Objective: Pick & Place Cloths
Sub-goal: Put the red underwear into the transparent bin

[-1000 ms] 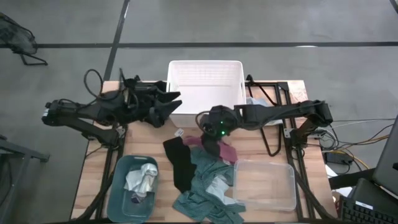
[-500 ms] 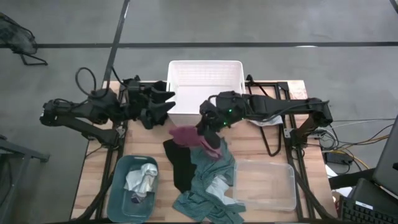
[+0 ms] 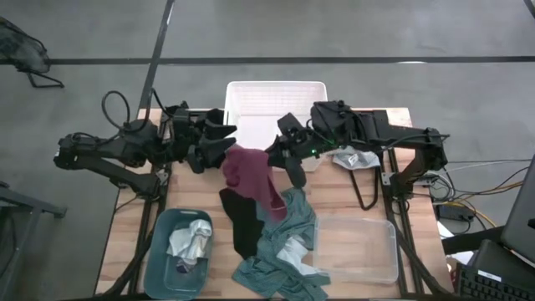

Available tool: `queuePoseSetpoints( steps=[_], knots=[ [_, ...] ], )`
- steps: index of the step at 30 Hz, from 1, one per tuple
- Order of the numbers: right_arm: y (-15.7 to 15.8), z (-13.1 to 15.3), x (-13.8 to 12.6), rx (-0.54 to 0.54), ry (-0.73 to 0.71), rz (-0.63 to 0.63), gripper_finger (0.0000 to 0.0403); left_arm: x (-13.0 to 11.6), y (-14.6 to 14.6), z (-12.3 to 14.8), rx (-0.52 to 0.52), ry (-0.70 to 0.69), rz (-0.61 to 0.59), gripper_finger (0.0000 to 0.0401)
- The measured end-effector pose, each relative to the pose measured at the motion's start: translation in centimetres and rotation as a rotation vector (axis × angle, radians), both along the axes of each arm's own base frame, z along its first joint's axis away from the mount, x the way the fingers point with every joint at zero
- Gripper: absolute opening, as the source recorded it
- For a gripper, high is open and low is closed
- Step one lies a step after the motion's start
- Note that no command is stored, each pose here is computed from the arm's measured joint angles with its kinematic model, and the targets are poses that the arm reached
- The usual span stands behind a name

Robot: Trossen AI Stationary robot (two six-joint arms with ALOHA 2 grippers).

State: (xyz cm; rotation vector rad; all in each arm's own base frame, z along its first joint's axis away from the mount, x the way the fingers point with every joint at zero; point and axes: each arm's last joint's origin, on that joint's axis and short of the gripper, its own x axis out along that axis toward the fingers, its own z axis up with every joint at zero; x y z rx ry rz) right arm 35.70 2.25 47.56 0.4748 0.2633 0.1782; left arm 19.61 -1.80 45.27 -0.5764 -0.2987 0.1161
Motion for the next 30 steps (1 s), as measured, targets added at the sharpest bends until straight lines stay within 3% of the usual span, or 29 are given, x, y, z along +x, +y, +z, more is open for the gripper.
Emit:
queuePoseSetpoints(
  steps=[20,30],
  knots=[
    [3.4,4.2,-5.7,-0.021,0.158,0.120,0.0008,-0.1,0.0,0.2,-0.001,-0.027,-0.011,0.0271],
    [5.2,4.4,-8.2,0.012,0.299,0.151,0.0008,0.8,-0.1,-0.2,0.021,0.001,-0.001,0.0271]
  ],
)
